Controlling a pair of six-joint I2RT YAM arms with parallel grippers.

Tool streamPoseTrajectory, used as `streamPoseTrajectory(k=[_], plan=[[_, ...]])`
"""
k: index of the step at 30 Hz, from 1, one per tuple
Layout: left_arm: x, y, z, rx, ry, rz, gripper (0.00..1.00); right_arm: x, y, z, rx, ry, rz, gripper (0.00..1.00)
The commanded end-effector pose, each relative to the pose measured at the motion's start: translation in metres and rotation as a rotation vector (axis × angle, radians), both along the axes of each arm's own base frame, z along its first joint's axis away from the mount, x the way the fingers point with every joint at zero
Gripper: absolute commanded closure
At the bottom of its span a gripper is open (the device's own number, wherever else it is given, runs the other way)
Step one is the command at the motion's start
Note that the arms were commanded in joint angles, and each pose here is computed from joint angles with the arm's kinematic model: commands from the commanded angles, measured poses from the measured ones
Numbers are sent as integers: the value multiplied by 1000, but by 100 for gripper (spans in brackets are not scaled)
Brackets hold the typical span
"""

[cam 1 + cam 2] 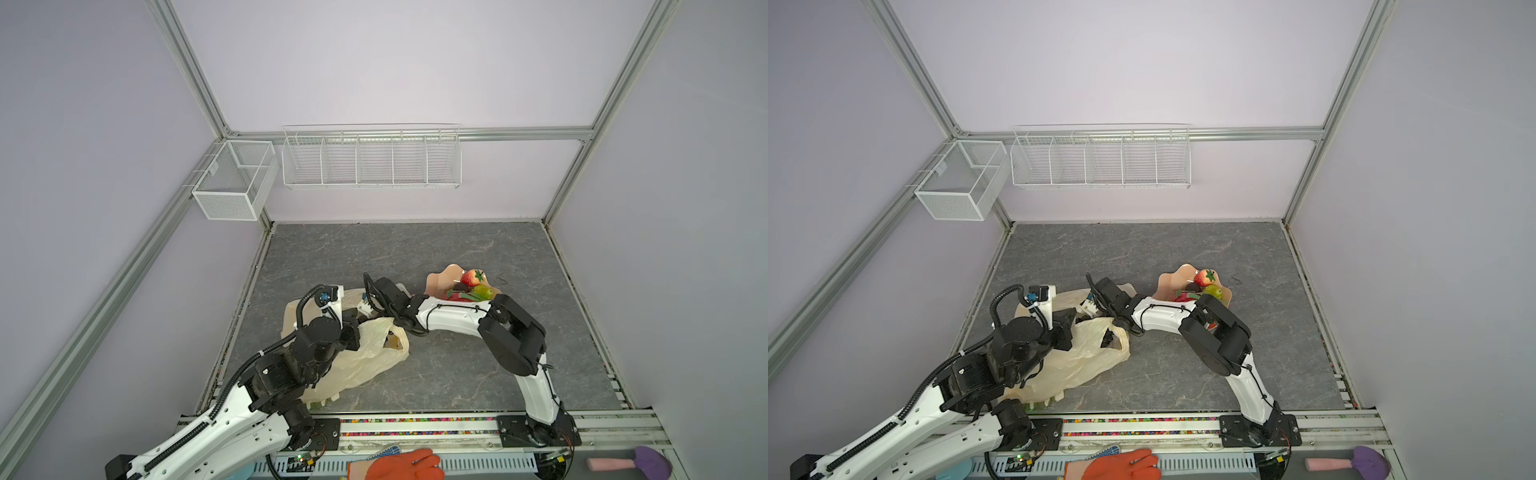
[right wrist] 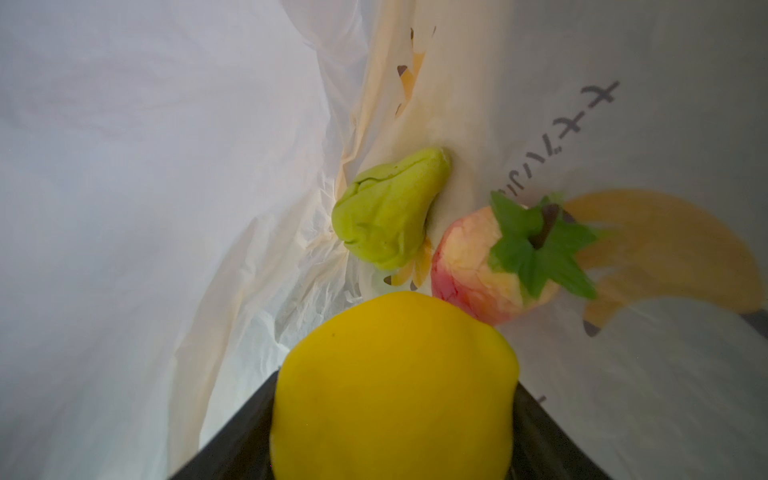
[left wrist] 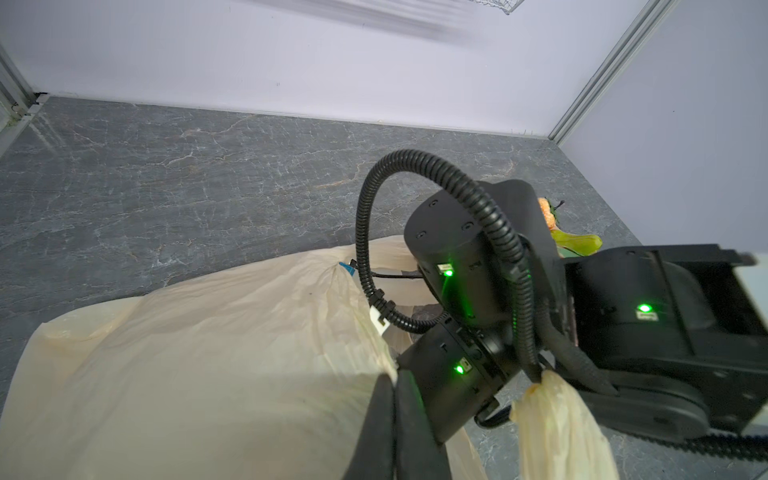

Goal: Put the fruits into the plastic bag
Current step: 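Lower the lemon into the bag and open the right gripper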

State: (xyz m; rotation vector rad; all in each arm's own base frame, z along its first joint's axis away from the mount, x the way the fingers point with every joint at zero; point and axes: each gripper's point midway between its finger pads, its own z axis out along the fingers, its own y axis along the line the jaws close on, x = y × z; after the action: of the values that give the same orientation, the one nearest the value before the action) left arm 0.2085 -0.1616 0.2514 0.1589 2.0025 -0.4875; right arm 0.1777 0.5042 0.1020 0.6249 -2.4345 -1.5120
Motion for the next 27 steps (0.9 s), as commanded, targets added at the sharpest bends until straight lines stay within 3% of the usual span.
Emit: streamPoseTrajectory(k=[1, 9, 14, 15, 27], plan=[[-1, 4, 0, -15, -9, 13, 100, -8, 12, 7, 10, 75, 18, 51], [-6, 17, -3, -24, -8, 39, 100, -30, 26, 15, 34, 149, 82, 15], [-10, 28, -5, -33, -13, 63, 100, -36, 15, 31, 56, 147, 97, 7], [-11, 30, -5, -33, -13, 66, 100, -36, 12, 34, 58, 143, 95, 1], [-19, 45, -11, -31, -10, 82, 100, -15, -28, 46, -16, 62, -6, 5]])
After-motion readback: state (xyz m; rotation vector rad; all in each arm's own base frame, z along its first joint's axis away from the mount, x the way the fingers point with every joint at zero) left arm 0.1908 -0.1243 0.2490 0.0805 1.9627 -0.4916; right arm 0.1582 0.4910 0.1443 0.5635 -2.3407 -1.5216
